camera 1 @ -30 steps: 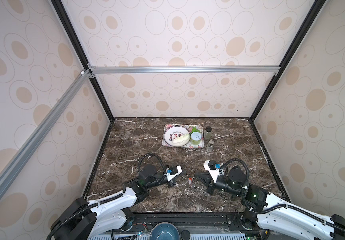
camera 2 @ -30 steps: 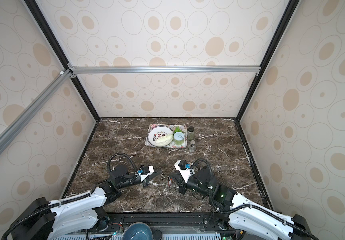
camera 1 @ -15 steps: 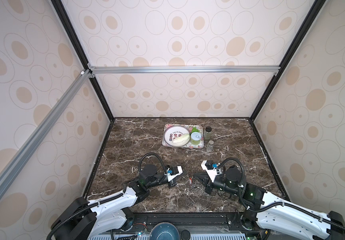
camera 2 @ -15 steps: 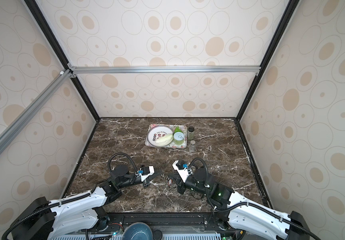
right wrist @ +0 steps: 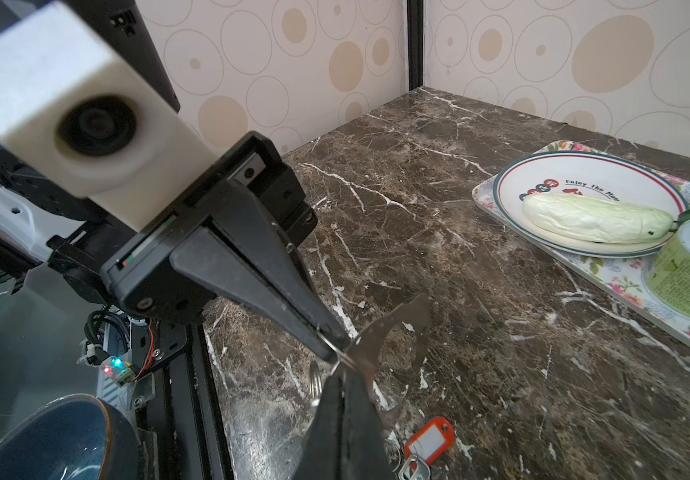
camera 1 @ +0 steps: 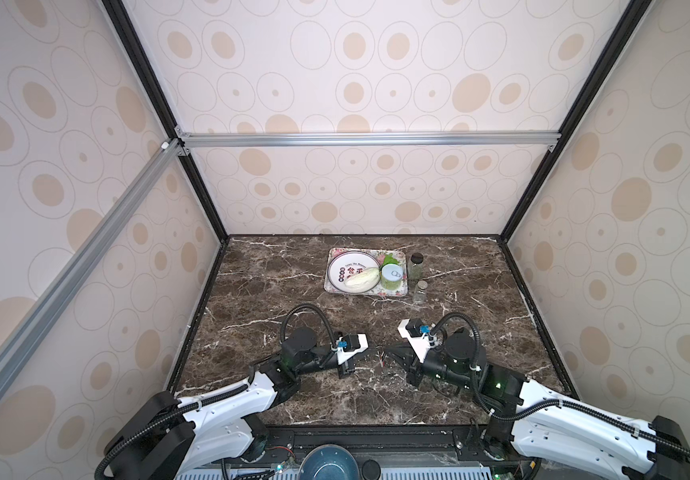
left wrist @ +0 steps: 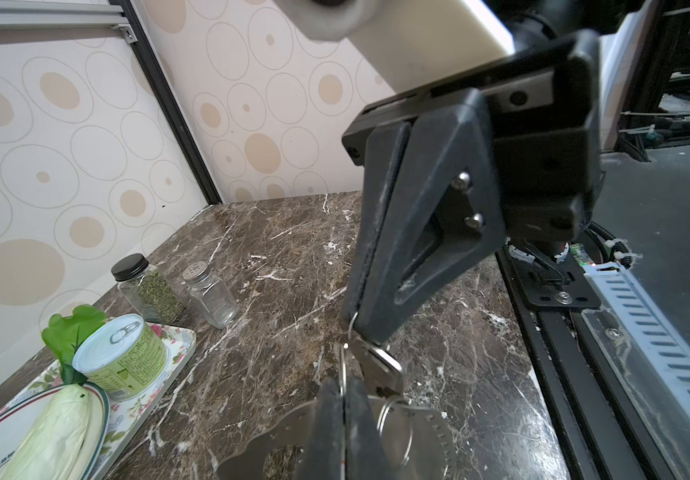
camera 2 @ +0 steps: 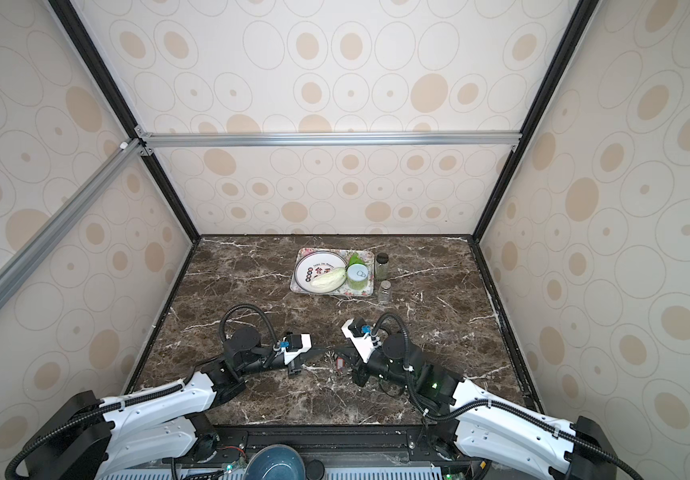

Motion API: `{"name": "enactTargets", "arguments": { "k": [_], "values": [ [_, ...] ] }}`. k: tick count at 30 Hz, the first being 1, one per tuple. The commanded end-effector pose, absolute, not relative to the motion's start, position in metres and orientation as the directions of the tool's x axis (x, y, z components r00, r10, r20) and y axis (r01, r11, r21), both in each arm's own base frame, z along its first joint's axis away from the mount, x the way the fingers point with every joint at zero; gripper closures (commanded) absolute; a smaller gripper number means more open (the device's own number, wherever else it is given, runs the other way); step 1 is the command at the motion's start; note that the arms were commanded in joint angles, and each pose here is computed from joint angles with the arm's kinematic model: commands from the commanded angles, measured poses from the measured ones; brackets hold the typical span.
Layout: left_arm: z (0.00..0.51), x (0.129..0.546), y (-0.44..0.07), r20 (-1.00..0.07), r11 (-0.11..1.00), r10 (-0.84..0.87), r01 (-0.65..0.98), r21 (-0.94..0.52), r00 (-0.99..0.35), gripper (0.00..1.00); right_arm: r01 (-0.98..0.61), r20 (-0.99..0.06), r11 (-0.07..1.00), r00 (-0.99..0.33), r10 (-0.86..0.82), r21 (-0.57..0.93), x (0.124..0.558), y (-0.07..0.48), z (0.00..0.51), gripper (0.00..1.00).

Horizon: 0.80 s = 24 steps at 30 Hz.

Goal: Put the keys on the keyring

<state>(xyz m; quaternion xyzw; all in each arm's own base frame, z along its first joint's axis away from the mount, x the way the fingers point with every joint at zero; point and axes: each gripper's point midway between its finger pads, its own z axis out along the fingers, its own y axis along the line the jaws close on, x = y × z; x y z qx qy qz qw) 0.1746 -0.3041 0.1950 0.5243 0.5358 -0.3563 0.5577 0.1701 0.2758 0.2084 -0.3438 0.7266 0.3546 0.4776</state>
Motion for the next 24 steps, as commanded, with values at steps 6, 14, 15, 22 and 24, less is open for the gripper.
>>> {"name": "enactTargets", "arguments": {
  "k": [6, 14, 15, 22, 24],
  "values": [
    [0.2198, 0.1717, -0.3143, -0.962, 0.161, 0.122, 0.951, 0.263, 0.245, 1.0, -0.845, -0.951, 0.498, -0.286, -0.12, 0.192, 0.1698, 0.2787, 0.2254, 1.0],
    [0.2176, 0.1715, -0.3158, -0.961, 0.154, 0.129, 0.953, 0.262, 0.244, 1.0, -0.844, -0.952, 0.5, -0.283, -0.112, 0.192, 0.1694, 0.2773, 0.2276, 1.0],
    [0.2179, 0.1716, -0.3156, -0.961, 0.154, 0.128, 0.952, 0.264, 0.245, 1.0, -0.844, -0.953, 0.501, -0.282, -0.111, 0.192, 0.1692, 0.2769, 0.2273, 1.0],
    [0.2196, 0.1693, -0.3154, -0.96, 0.148, 0.121, 0.952, 0.268, 0.251, 1.0, -0.835, -0.952, 0.516, -0.285, -0.108, 0.192, 0.1718, 0.2753, 0.2258, 1.0],
    [0.2207, 0.1687, -0.3148, -0.961, 0.15, 0.116, 0.952, 0.269, 0.253, 1.0, -0.835, -0.951, 0.515, -0.289, -0.111, 0.194, 0.172, 0.276, 0.2245, 1.0]
  ]
}}
